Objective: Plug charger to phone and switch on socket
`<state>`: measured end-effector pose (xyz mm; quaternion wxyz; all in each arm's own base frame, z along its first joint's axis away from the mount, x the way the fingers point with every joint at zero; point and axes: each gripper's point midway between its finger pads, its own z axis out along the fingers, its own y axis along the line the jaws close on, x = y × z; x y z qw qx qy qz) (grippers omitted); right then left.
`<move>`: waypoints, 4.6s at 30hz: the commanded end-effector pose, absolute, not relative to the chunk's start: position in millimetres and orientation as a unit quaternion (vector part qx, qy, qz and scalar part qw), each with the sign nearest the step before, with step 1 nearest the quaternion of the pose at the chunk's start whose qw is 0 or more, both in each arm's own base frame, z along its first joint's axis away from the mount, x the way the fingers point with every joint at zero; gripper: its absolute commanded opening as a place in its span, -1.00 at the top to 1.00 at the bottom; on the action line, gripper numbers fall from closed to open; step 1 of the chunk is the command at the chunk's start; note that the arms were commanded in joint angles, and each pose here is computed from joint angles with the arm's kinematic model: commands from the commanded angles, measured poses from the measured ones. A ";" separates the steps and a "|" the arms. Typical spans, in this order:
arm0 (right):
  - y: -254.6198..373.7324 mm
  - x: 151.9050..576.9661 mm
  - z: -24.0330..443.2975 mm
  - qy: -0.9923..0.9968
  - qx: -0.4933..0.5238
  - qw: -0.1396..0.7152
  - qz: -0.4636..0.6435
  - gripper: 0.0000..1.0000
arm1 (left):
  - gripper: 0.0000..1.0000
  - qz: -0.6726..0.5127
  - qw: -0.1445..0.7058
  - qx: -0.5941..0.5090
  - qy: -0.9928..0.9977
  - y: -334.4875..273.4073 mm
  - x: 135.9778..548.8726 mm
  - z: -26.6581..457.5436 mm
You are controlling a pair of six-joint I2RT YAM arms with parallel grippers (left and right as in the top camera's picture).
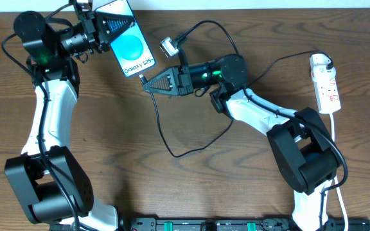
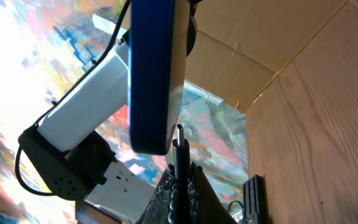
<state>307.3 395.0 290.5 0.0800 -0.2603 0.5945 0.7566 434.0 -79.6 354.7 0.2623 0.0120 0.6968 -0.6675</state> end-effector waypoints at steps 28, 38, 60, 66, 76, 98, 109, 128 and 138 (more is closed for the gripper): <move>398.9 323.5 273.7 0.619 -0.243 0.092 0.742 0.97 | 0.86 -0.648 0.324 0.008 0.689 -64.7 446.3 364.9; 393.9 342.0 253.5 0.641 -0.236 0.117 0.721 0.97 | 0.85 -0.638 0.343 0.005 0.690 -49.2 448.4 364.5; 392.3 333.8 252.0 0.631 -0.272 0.120 0.717 0.97 | 0.85 -0.625 0.315 -0.011 0.714 -63.6 453.6 329.3; 396.2 327.9 251.8 0.628 -0.278 0.114 0.718 0.97 | 0.85 -0.622 0.318 -0.009 0.715 -65.0 454.4 328.3; 397.0 326.7 252.7 0.626 -0.281 0.115 0.718 0.97 | 0.85 -0.613 0.312 -0.008 0.726 -65.5 452.4 314.5; 395.1 332.2 253.2 0.629 -0.273 0.123 0.718 0.98 | 0.85 -0.620 0.295 -0.006 0.727 -80.9 450.4 312.5; 387.8 340.8 252.6 0.633 -0.264 0.129 0.716 0.98 | 0.85 -0.621 0.292 -0.003 0.727 -81.7 449.2 312.8; 391.7 356.6 256.1 0.646 -0.207 0.138 0.721 0.97 | 0.85 -0.623 0.290 0.000 0.727 -83.8 448.4 312.9; 391.5 360.3 260.7 0.646 -0.189 0.139 0.727 0.97 | 0.85 -0.628 0.283 0.009 0.725 -88.0 444.7 313.7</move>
